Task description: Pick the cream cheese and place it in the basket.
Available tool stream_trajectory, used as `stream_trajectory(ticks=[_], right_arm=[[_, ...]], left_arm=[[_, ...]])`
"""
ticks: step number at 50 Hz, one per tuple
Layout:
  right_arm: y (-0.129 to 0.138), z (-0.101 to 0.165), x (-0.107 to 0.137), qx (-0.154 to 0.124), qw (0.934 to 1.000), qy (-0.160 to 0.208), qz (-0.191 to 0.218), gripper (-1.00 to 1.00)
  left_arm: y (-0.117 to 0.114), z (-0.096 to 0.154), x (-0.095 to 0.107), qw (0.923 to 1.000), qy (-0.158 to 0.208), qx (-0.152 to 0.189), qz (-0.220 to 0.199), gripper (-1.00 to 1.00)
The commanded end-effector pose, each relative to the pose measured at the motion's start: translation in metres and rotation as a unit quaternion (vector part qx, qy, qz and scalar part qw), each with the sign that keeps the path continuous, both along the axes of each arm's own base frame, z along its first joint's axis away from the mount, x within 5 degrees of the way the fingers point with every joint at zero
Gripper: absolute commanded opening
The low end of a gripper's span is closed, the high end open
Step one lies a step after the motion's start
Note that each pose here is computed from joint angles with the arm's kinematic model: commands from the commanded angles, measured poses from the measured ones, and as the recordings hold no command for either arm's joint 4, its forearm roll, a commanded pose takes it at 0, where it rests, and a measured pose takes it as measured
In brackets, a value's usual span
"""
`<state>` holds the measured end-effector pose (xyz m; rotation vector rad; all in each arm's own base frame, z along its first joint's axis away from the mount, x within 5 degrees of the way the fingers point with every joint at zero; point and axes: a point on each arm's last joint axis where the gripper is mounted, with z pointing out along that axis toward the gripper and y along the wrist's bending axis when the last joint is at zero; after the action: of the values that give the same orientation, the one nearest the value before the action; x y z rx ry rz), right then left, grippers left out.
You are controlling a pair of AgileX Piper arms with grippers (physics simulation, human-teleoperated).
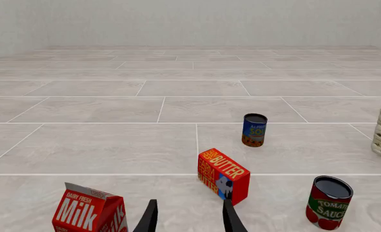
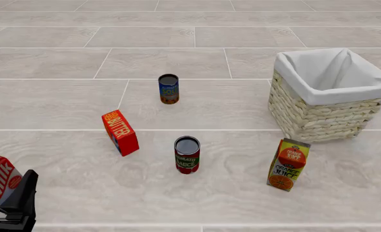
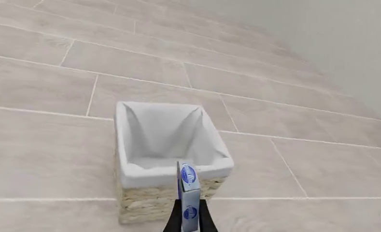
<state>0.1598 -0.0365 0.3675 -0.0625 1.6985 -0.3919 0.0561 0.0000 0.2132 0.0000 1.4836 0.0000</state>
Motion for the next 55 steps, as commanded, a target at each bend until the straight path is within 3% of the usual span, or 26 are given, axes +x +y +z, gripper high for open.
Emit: stream_trajectory(ticks=[1, 3, 6, 13, 18, 25, 41, 45, 55], right_arm=[[-0.005, 0.037, 0.040, 0.067, 0.9977, -0.008, 0.001, -1.00], [-0.009, 0.039, 0.054, 0.076, 0.9971, 0.005, -0.002, -1.00], [-0.005, 0.041, 0.060, 0.060, 0.9979, 0.019, 0.011, -1.00], [-0.010, 0.046, 0.088, 0.068, 0.9970, 0.037, 0.010, -1.00], [-0.020, 0.051, 0.115, 0.090, 0.9950, 0.044, -0.003, -1.00], [-0.022, 0.041, 0.141, 0.087, 0.9929, 0.081, 0.002, -1.00], [-0.022, 0.031, 0.170, 0.096, 0.9851, 0.142, 0.005, -1.00], [-0.025, 0.033, 0.177, 0.078, 0.9835, 0.163, 0.008, -1.00], [-0.030, 0.038, 0.200, 0.088, 0.9799, 0.179, 0.004, -1.00]], left_arm=[[0.000, 0.000, 0.000, 1.0000, 0.000, 0.000, 0.000, 1.00], [0.000, 0.000, 0.000, 1.0000, 0.000, 0.000, 0.000, 1.00], [0.000, 0.000, 0.000, 1.0000, 0.000, 0.000, 0.000, 1.00], [0.000, 0.000, 0.000, 1.0000, 0.000, 0.000, 0.000, 1.00], [0.000, 0.000, 0.000, 1.0000, 0.000, 0.000, 0.000, 1.00], [0.000, 0.000, 0.000, 1.0000, 0.000, 0.000, 0.000, 1.00], [0.000, 0.000, 0.000, 1.0000, 0.000, 0.000, 0.000, 1.00], [0.000, 0.000, 0.000, 1.0000, 0.000, 0.000, 0.000, 1.00], [0.000, 0.000, 0.000, 1.0000, 0.000, 0.000, 0.000, 1.00]])
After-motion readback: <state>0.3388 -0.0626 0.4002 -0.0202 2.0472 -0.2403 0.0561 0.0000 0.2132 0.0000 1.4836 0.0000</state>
